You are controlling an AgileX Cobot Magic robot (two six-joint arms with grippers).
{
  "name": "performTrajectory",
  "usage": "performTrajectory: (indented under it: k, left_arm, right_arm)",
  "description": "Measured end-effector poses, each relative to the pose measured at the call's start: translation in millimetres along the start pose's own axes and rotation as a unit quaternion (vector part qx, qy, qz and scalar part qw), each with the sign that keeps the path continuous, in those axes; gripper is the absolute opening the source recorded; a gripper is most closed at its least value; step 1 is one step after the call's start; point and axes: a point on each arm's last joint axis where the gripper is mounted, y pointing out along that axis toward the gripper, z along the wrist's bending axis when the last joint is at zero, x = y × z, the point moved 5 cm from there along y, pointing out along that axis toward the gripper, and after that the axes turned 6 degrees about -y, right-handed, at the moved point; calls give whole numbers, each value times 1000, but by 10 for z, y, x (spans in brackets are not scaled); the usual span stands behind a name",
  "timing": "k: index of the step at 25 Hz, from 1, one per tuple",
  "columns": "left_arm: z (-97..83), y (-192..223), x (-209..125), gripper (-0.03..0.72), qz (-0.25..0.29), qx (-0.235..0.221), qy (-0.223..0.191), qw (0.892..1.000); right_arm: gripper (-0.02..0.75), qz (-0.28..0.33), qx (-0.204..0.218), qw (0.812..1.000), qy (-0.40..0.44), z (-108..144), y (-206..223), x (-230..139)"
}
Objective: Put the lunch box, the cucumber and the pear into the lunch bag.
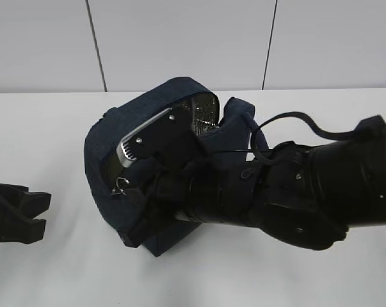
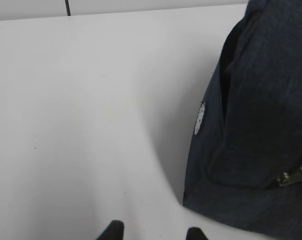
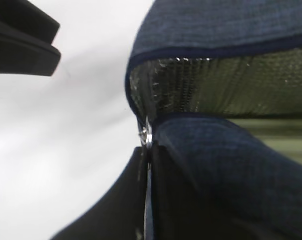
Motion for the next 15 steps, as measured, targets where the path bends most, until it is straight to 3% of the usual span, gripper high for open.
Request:
performTrajectory:
  k: [8,15]
  left_arm:
    - [-18,0,-2,239,0,-4,34,999]
    - [-36,-1,-42,239,14,-8,64,998]
  right_arm:
    - [0,-33,57,997,-35,159,-125,162]
    - [0,-37,52,997,-36,140,-199,239]
